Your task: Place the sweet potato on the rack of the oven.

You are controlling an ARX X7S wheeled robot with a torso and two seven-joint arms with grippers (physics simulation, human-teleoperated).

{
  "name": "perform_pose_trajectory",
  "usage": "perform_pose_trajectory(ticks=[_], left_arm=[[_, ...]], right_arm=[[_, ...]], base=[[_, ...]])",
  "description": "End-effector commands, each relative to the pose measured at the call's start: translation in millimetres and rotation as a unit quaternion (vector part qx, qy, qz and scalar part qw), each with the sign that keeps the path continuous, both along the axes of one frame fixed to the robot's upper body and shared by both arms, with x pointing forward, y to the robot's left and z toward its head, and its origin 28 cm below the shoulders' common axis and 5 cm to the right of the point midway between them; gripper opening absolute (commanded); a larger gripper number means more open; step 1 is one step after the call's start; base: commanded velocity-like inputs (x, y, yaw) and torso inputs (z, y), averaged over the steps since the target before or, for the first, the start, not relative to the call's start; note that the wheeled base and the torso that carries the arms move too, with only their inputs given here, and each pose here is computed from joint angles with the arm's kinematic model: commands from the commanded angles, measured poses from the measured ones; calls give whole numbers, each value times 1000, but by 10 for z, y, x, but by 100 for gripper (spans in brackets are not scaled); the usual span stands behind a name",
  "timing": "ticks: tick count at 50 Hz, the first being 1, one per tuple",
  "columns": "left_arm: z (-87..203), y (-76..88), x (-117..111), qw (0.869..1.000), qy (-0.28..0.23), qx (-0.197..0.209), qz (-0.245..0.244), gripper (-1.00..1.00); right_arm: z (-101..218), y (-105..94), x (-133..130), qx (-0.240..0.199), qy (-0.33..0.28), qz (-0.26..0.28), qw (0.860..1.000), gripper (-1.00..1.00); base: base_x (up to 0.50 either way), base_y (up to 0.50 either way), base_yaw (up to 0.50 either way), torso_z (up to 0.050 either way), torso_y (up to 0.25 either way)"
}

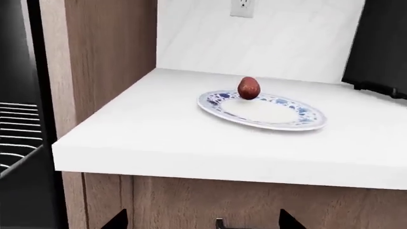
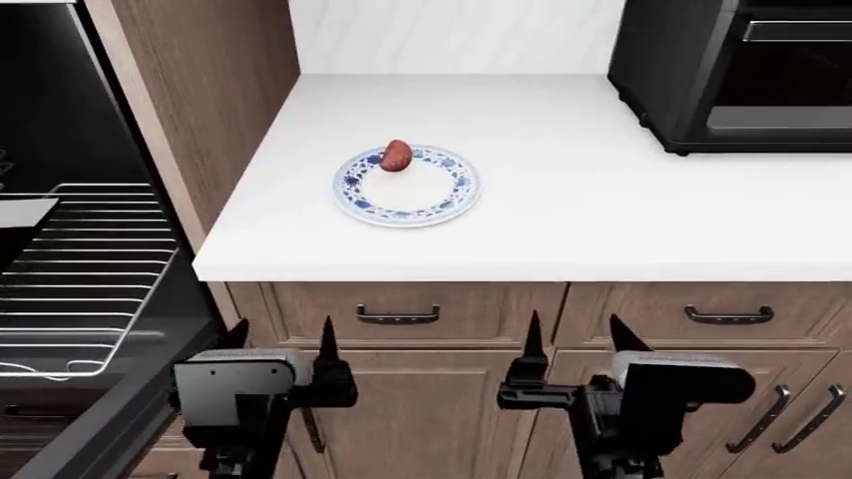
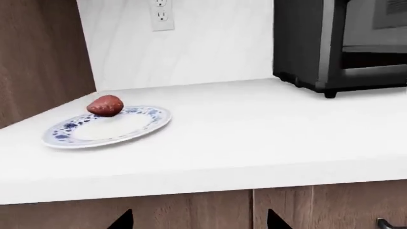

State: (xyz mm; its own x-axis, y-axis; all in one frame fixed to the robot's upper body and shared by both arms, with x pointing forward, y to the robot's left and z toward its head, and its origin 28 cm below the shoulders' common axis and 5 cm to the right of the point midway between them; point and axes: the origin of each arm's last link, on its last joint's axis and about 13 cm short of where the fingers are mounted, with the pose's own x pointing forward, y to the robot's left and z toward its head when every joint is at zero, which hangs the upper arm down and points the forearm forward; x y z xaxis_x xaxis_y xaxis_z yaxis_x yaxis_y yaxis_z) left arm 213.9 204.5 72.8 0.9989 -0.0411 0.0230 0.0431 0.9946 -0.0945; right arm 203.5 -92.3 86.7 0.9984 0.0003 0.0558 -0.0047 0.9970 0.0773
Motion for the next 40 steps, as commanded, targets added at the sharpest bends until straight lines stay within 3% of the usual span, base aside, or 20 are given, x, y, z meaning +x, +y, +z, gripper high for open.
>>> perform_pose_trajectory(ticks=[1, 5, 8, 13, 40], left_arm=[[962, -40, -207, 996, -42, 5, -73, 100], [1162, -2, -123, 997, -40, 6, -72, 100], [1220, 52, -20, 998, -31, -14, -62, 100], [1300, 79, 10, 998, -35, -12, -57, 100], [1338, 55, 3, 997, -41, -18, -63, 100]], right_arm=[[907, 2, -318, -10, -32, 42, 999, 100], [1173, -33, -289, -18, -37, 52, 998, 100], [1240, -44, -263, -15, -32, 54, 998, 100], [1345, -54, -245, -21, -38, 53, 998, 100], [1324, -57, -218, -26, -43, 67, 996, 100]], base=[[0, 0, 0, 0, 0], [0, 0, 0, 0, 0], [0, 0, 0, 0, 0], [0, 0, 0, 0, 0], [37, 0, 0, 0, 0]])
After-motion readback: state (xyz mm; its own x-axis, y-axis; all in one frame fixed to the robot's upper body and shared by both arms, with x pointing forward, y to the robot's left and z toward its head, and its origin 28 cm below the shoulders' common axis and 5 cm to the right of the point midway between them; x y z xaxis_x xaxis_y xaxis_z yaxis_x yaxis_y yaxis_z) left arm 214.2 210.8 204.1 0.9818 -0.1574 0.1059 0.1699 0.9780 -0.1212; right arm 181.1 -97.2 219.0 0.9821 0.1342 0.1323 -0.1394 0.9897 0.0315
